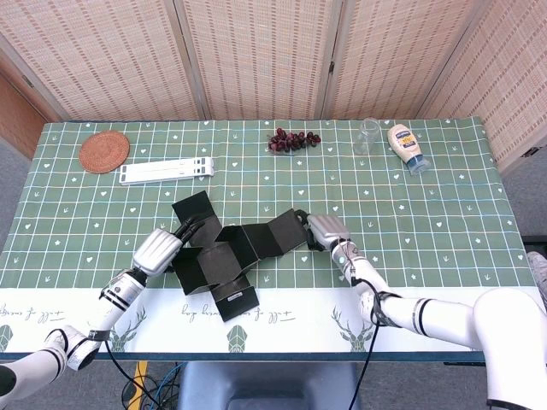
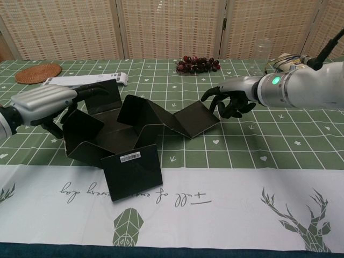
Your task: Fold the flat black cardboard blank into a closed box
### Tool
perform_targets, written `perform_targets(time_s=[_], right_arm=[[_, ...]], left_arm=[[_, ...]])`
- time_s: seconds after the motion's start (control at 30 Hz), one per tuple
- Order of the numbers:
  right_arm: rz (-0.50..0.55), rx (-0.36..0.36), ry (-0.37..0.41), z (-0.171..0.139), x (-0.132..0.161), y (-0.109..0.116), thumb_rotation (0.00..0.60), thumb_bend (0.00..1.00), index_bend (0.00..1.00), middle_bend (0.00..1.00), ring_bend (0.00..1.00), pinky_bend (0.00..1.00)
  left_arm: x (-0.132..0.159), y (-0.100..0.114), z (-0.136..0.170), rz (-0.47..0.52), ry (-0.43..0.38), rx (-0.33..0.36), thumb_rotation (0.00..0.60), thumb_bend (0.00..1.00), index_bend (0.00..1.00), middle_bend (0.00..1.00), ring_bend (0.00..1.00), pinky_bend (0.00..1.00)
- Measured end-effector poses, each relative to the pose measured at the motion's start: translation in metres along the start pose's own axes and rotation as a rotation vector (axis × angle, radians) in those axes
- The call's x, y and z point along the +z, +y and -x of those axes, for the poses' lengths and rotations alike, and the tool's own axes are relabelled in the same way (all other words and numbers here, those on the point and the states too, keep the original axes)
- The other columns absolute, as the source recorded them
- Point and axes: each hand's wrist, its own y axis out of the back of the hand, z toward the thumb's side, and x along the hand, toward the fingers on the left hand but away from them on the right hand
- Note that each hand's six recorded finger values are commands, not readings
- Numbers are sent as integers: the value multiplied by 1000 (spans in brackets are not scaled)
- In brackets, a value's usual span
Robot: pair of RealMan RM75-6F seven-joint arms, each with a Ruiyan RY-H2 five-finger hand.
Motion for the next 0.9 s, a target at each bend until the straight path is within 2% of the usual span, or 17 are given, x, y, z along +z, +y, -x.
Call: perform_targets(time_s=[0.27, 0.9], right_arm=[[22, 30, 58, -19, 13, -18, 600, 921, 86, 223, 806, 1000], [85, 46, 133, -34, 30, -34, 600, 924, 86, 234, 806, 1000]], left_arm=[[5, 2, -3, 13, -18, 15, 600, 246, 17, 0, 676, 817], [15, 2, -11, 16, -36, 13, 600, 246, 17, 0, 676, 817]])
